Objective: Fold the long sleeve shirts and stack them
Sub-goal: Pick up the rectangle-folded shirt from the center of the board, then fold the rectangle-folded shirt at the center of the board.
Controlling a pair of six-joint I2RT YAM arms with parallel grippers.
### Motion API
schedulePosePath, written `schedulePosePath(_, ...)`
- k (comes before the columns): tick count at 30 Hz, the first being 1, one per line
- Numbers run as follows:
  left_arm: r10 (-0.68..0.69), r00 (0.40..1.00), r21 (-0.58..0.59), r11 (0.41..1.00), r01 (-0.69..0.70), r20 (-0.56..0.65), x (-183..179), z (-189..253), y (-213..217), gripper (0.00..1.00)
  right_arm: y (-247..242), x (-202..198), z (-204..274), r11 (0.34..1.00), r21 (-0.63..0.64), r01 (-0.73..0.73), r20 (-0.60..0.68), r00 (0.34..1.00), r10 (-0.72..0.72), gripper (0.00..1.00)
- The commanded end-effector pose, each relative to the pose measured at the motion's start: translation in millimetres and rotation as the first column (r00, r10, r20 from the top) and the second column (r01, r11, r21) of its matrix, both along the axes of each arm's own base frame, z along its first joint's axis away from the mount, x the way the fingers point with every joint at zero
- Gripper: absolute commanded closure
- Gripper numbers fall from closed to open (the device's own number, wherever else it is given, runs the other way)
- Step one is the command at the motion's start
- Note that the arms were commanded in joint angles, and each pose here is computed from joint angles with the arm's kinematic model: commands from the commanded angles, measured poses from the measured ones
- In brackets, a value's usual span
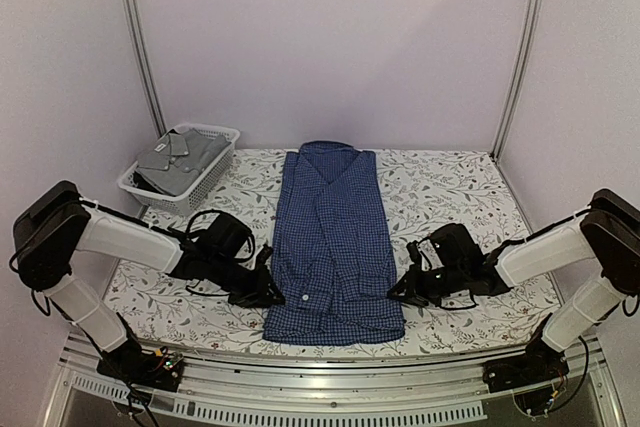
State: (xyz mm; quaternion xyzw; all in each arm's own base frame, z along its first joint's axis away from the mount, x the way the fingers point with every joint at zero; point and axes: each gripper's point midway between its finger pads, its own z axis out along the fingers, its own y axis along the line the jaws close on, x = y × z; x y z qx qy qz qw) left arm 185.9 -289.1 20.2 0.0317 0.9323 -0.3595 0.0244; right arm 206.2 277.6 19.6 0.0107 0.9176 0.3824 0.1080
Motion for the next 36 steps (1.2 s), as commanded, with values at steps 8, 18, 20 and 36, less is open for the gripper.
schedulePosePath(8, -0.009, 0.999, -0.143, 0.99, 0.016, 0.049, 8.6, 46.4, -26.0, 0.98, 12.0, 4.4, 30.8, 0.997, 0.071, -0.024, 0.023, 0.999, 0.022, 1.0)
schedulePosePath(18, 0.07, 0.988, -0.265, 0.964, -0.03, 0.14, 42.5, 112.0, -35.7, 1.0, 19.1, 40.5, 92.1, 0.989, 0.148, -0.009, 0.133, 0.991, -0.011, 1.0)
schedulePosePath(20, 0.111, 0.983, -0.277, 0.959, -0.067, 0.146, 60.0, 117.3, -32.5, 1.0, 19.3, 53.6, 96.7, 0.989, 0.149, -0.001, 0.141, 0.99, -0.02, 1.0)
schedulePosePath(36, 0.395, 0.915, -0.339, 0.874, -0.348, 0.078, 199.9, 87.7, -11.4, 1.0, 13.7, 191.0, 60.8, 0.986, 0.145, 0.079, 0.126, 0.987, -0.098, 1.0)
